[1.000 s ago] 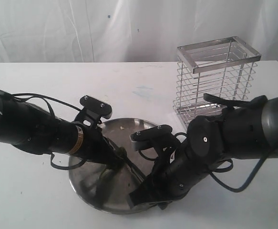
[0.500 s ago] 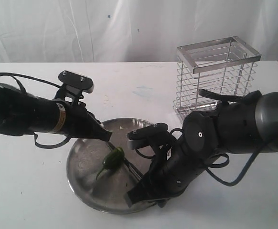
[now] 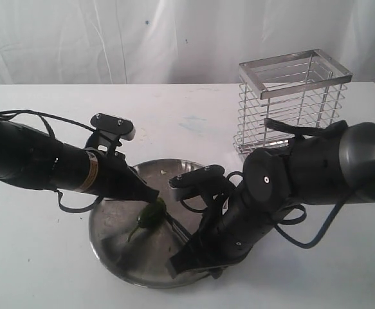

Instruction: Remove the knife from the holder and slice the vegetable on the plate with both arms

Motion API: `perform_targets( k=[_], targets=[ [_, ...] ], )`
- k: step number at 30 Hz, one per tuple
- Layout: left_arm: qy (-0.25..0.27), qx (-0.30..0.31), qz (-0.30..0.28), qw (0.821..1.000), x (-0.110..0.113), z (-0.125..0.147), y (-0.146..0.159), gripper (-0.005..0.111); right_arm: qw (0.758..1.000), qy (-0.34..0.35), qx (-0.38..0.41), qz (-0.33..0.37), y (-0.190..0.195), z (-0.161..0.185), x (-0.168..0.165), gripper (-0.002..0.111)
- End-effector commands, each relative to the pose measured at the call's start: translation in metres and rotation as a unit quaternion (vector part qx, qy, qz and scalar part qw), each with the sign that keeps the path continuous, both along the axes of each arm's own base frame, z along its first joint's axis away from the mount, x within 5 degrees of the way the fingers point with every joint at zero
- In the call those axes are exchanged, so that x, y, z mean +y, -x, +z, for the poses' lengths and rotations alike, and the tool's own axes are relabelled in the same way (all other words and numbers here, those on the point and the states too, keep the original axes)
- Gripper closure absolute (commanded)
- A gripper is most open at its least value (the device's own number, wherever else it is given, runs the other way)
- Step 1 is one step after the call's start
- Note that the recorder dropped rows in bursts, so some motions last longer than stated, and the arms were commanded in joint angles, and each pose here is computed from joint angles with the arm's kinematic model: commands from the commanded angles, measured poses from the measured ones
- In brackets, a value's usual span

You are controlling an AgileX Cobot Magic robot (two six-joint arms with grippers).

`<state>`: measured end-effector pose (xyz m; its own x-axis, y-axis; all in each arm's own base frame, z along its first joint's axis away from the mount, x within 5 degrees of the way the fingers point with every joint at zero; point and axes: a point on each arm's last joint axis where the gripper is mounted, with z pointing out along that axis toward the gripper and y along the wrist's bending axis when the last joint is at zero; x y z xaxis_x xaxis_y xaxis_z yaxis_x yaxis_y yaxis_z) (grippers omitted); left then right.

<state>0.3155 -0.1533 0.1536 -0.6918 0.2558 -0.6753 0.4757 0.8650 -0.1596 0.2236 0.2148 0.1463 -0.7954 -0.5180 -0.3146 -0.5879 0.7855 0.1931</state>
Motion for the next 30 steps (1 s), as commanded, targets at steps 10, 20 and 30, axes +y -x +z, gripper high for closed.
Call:
perform_targets(
  k=[10,20,30],
  targets=[
    [0.037,-0.001,-0.020,0.999,-0.008,0.005,-0.003,0.107,1.000,0.006,0.004,0.009,-0.001,-0.004,0.002,0.108],
    [-0.021,0.065,-0.039,0.997,-0.006,-0.058,-0.004,0.107,1.000,0.009,0.010,0.010,0.000,-0.005,0.001,0.108],
    [0.028,-0.008,-0.062,0.998,-0.002,0.017,0.003,0.087,1.000,0.016,0.008,0.015,-0.001,-0.005,0.000,0.108]
  ],
)
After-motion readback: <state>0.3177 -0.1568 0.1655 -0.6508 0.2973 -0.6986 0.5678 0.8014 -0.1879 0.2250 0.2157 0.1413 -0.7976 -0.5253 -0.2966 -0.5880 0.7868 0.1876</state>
